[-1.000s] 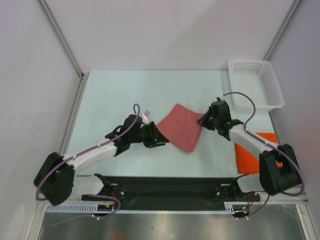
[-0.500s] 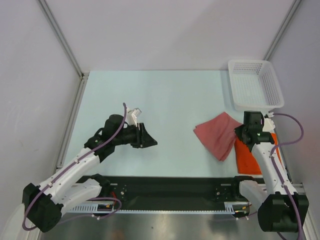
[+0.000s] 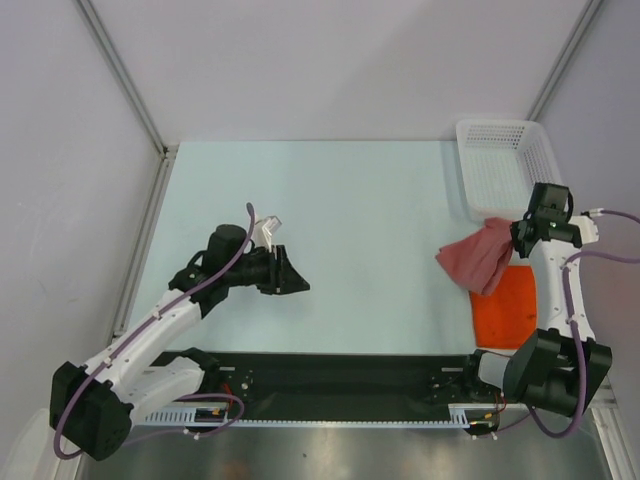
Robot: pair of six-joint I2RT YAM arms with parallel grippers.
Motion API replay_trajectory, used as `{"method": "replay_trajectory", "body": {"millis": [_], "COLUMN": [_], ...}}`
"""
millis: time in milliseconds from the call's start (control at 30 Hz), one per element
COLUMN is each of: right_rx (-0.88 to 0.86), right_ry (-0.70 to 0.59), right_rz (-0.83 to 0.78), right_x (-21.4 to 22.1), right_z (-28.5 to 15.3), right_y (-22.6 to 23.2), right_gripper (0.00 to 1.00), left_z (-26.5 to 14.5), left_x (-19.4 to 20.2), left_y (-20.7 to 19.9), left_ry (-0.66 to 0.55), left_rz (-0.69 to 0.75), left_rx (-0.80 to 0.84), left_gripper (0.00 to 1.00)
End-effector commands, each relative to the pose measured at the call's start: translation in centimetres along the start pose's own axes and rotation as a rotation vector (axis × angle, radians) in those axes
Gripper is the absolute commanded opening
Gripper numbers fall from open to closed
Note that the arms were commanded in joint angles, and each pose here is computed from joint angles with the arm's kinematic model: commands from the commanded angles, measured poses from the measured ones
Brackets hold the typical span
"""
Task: Fold and stack the t-shirts
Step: Neatly place the folded tshirt to the corner
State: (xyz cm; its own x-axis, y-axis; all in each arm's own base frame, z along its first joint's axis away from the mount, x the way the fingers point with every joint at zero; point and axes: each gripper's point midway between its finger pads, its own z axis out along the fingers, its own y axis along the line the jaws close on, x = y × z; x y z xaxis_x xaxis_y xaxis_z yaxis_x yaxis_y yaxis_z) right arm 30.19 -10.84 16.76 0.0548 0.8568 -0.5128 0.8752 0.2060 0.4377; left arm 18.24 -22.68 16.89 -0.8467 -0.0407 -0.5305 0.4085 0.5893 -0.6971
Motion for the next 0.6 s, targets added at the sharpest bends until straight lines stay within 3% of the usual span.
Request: {"method": "replay_trajectory", "body": {"millis": [0,367,567], "right_rx": [0.022,0.046,0.036], "right_ry": [-0.077,-0.056,-0.050], "right_rz": [0.063,0.121,0.053], "right_x": [-3.6,-5.9,-7.2], "right_z": [-1.0,-1.9,-3.1], "right_y": [0.6,-0.6,0.0], "right_gripper": [0.00,0.00,0.00], "left_z": [-0.1,0.6,0.8], "left_x": [-1.4,-1.5,-1.2], "left_y": [-0.8,-0.5,0.2], "left_ry": [-0.012,0.044,0.060], "left_rz": [0.032,0.017,0.002], "left_rx": [0.039,0.044,0.043], "left_gripper": [0.43,0.43,0.42]}}
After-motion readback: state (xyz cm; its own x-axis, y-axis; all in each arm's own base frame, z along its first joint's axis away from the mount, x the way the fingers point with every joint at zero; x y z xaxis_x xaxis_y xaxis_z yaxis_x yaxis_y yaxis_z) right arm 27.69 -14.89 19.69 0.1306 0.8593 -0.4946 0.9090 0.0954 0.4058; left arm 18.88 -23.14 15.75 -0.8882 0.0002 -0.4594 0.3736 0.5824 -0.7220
